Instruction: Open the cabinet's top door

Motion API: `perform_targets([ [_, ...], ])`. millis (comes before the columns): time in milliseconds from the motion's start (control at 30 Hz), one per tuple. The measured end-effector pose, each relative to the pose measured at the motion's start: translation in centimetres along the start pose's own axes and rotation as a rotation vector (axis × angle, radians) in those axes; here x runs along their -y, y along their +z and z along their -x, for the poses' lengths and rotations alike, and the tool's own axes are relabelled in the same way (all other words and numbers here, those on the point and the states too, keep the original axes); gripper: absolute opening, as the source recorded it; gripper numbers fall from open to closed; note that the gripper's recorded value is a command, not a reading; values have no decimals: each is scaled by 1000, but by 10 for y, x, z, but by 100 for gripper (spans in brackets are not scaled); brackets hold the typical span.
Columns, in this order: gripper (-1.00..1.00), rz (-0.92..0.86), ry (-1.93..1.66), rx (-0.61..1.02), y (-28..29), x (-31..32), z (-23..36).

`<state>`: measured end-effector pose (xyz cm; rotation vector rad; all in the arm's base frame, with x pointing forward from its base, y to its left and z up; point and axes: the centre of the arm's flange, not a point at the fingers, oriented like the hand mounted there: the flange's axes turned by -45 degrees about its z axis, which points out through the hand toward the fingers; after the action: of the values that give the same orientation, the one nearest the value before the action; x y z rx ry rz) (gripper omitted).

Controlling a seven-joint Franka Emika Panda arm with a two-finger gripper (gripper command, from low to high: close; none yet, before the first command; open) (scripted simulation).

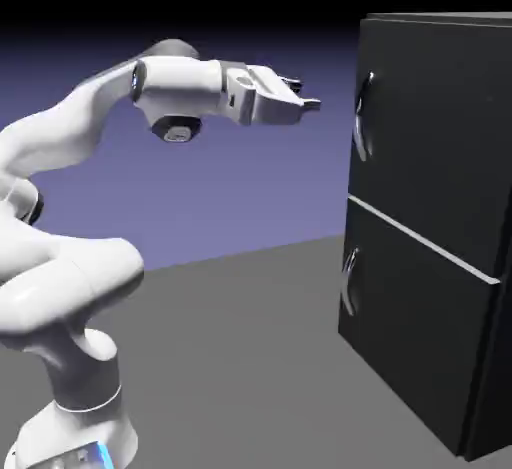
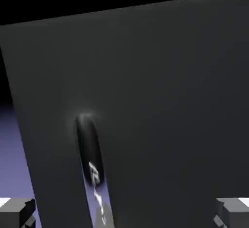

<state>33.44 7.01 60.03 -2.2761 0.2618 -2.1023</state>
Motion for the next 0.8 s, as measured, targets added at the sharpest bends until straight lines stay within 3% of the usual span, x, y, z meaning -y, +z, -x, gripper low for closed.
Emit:
perform_targets([
  [467,0,-47,-141,-83,107,7,49],
  [500,-100,-47,-140,-83,119,7,48],
  [800,-100,-245,-148,-69,58,-31,48],
])
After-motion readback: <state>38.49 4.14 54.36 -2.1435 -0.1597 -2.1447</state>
